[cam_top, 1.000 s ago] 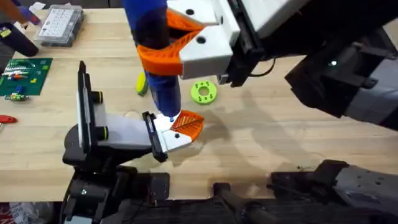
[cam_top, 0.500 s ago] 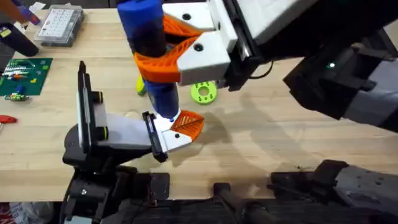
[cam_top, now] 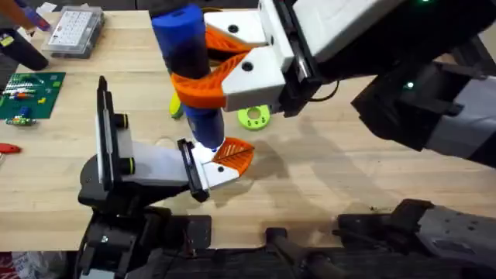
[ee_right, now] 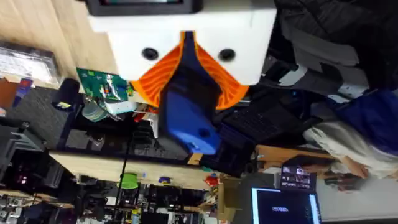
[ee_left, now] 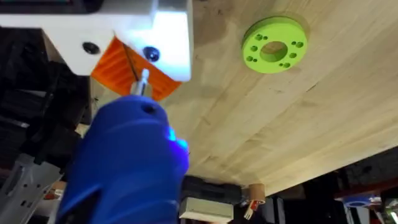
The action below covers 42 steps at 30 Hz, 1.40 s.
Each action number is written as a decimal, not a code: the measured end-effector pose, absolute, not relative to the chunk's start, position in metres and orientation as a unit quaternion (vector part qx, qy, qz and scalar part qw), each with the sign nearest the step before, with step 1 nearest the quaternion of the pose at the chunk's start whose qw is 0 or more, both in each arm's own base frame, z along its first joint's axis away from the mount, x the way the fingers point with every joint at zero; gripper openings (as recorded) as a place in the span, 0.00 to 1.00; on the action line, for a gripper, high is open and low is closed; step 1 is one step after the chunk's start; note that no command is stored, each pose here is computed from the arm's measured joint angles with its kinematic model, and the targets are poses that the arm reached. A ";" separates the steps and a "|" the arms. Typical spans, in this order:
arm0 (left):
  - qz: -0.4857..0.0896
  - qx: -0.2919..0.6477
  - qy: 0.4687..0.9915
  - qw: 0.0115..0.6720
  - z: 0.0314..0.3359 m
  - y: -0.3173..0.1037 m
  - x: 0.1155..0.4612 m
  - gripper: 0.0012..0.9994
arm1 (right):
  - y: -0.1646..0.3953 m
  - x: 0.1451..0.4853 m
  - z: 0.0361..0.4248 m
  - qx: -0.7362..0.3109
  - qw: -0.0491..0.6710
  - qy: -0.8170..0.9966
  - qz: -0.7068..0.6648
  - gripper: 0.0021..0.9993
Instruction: Pick up the gripper from the table and insert it into the empty holder that is missing its gripper. Then pick up a screw, insert it into the mounting hole, and use the screwdriver to tighten it. Finally, clean up the table by picking up the vegetable and placing it into the bucket.
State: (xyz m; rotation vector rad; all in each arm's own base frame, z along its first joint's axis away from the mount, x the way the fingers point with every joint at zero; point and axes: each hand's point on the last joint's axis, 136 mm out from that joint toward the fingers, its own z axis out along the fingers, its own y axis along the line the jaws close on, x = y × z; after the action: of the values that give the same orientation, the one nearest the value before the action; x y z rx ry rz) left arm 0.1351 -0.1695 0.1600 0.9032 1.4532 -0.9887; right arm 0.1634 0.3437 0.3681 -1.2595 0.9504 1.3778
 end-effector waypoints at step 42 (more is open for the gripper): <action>-0.418 0.382 0.614 0.550 0.160 -0.169 0.135 0.01 | 0.350 0.163 0.361 -0.528 0.497 0.390 0.568 0.05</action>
State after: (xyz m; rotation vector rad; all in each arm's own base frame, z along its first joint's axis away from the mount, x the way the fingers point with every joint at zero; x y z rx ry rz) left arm 0.1352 -0.1695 0.1600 0.9032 1.4530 -0.9885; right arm 0.1627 0.3495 0.3610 -1.2779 0.9451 1.3755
